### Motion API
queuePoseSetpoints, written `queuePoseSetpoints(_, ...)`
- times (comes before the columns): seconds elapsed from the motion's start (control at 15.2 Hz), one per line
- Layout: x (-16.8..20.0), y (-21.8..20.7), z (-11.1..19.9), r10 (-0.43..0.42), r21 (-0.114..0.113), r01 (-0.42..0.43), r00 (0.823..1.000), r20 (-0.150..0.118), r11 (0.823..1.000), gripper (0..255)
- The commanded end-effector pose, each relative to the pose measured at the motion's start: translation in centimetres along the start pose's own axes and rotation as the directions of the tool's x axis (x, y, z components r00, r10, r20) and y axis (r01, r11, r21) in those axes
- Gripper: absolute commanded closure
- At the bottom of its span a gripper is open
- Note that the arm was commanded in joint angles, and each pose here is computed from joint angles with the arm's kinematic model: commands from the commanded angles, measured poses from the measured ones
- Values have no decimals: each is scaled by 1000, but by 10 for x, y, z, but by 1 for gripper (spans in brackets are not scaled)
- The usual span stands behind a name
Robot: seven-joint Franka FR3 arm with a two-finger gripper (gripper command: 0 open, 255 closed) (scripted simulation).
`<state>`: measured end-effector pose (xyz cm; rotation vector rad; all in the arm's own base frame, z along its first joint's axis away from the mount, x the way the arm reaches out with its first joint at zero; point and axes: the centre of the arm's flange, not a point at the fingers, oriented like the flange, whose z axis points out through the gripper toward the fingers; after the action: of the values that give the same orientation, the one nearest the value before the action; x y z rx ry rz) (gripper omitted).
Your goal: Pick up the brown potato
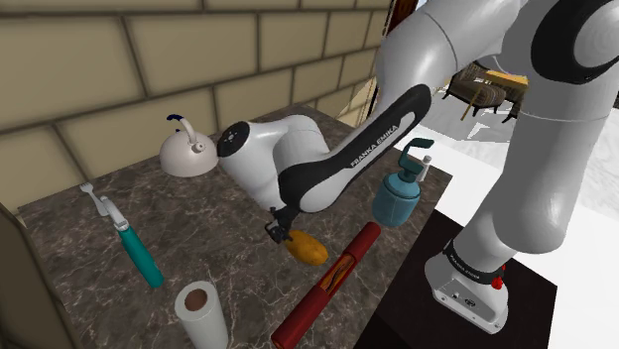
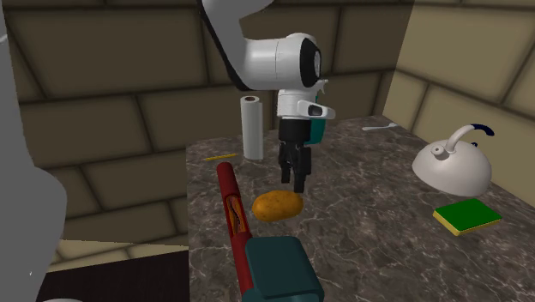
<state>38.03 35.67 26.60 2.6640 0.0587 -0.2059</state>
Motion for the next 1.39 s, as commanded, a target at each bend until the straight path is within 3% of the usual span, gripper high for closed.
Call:
queuePoseSetpoints(0.0, 12, -26, 16, 4, -31, -4, 1000, 0, 1000, 0)
queuePoseSetpoints(0.66, 18, -44, 51, 4, -31, -4, 1000, 0, 1000, 0)
queuePoseSetpoints(0.73, 18, -45, 51, 4, -31, -4, 1000, 0, 1000, 255)
queuePoseSetpoints(1.32, 18, -44, 51, 4, -31, -4, 1000, 0, 1000, 255)
